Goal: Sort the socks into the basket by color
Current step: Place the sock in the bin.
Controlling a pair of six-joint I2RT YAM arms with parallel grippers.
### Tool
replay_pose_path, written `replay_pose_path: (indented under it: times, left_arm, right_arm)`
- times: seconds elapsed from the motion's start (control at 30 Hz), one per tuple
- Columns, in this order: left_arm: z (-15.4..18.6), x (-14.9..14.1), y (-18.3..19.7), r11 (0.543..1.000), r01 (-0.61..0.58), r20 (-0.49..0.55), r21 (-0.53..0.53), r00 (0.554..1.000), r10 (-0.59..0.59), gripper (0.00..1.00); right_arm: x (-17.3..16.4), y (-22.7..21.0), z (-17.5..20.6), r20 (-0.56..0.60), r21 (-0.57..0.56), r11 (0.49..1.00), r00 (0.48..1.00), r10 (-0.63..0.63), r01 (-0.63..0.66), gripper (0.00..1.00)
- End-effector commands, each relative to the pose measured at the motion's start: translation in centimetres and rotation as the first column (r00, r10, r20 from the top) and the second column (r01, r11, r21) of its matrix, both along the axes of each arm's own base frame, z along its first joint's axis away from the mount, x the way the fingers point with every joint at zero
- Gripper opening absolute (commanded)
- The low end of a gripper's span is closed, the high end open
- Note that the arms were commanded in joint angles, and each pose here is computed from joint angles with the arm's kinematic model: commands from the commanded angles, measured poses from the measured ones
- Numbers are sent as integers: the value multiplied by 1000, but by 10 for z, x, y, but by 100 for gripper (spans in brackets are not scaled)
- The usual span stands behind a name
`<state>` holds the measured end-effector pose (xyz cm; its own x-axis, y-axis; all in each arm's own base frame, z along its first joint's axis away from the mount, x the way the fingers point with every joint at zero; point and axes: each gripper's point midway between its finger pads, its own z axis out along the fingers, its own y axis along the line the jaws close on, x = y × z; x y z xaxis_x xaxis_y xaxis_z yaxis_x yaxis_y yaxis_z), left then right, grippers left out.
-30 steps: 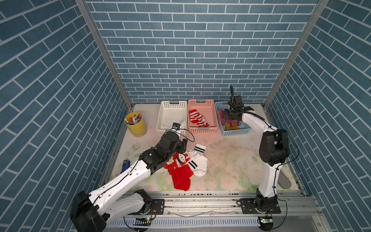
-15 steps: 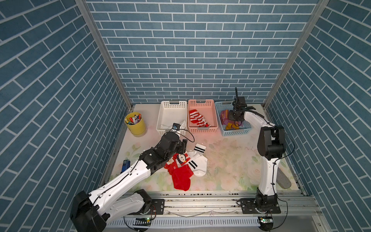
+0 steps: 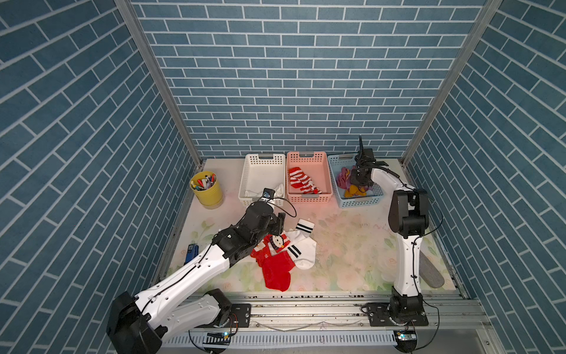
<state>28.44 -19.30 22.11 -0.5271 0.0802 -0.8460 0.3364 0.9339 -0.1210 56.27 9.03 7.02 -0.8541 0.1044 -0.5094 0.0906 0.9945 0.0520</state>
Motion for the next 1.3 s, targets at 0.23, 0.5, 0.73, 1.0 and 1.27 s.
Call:
replay_pose_path:
  times: [0.23, 0.5, 0.73, 1.0, 1.27]
  left_arm:
    - [-6, -6, 12, 1000, -28, -7, 12, 1000, 28, 65]
    - [-6, -6, 13, 999, -34, -10, 12, 999, 34, 65]
    - [-6, -7, 15, 999, -38, -8, 13, 999, 38, 67]
    - [-5, -9, 20, 998, -54, -2, 14, 999, 54, 69]
    - [-5, -9, 23, 998, -69, 3, 12, 998, 69, 71]
  right_arm:
    - [-15, 1, -53, -158, 4, 1000, 987, -9, 10, 0]
    - [-15, 8, -63, -185, 36, 999, 983, 9, -3, 0]
    - [-9, 10, -23, -95, 58, 998, 995, 14, -8, 5]
    - [-2, 10, 39, 35, 72, 997, 999, 20, -22, 48]
    - [-11, 11, 113, 170, 85, 995, 985, 38, -53, 59]
